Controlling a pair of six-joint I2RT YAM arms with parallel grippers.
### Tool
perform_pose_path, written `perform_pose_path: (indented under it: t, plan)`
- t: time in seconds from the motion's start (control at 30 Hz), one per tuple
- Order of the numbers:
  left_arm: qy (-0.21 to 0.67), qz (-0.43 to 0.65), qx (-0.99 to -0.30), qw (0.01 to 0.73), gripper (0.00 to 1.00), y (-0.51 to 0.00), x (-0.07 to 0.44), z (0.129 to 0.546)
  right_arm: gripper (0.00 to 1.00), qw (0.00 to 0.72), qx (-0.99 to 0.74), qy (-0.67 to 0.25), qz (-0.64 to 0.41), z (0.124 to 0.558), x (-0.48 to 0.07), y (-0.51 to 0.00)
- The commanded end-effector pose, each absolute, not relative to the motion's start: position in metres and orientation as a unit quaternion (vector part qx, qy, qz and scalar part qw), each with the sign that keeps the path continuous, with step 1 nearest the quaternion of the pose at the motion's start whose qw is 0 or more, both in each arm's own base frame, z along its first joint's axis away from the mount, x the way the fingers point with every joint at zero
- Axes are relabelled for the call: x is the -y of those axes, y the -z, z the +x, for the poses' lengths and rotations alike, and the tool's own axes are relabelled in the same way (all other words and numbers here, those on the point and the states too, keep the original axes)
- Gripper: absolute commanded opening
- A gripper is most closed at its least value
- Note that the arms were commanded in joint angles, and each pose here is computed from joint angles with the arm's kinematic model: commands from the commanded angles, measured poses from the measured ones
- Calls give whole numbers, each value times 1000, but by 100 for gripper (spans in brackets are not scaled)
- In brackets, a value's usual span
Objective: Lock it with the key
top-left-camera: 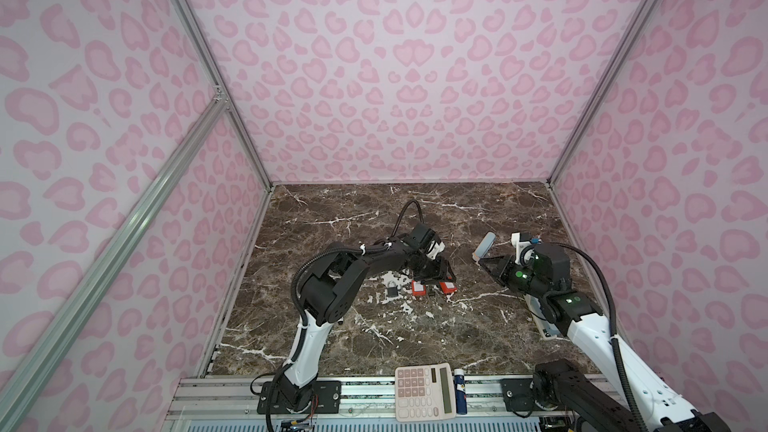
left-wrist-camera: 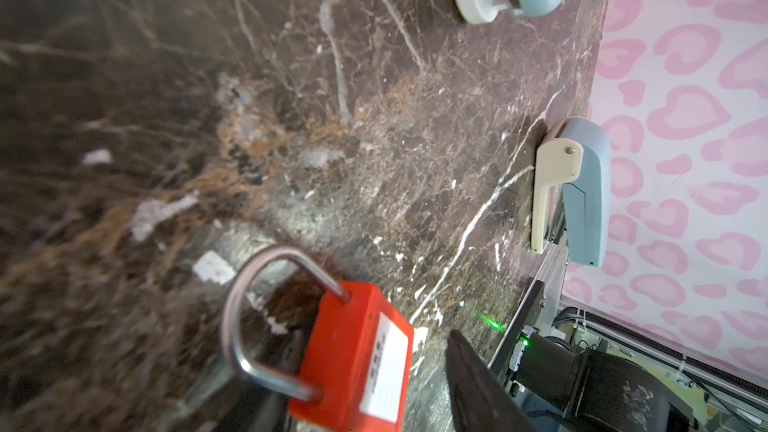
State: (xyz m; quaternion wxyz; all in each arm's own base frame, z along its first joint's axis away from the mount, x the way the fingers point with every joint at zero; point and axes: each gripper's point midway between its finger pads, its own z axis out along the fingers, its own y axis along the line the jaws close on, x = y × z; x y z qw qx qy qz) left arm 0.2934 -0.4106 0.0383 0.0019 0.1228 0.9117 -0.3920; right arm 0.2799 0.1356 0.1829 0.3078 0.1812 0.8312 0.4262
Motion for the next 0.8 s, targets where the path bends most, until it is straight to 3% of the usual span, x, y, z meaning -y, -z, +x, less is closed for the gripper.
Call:
perform_pose_path:
  t: [0.0, 0.43, 0.77]
  plan:
    - [381, 126, -916, 16, 58, -45, 406, 296, 0, 316, -826, -433, 175, 281, -137, -187]
    - [334, 131, -932, 50, 59, -58, 390, 305, 0, 316, -825, -432, 179, 281, -136, -186]
    - [372, 149, -915, 44, 59, -67, 411, 310, 0, 320, -824, -432, 176, 284, -136, -188]
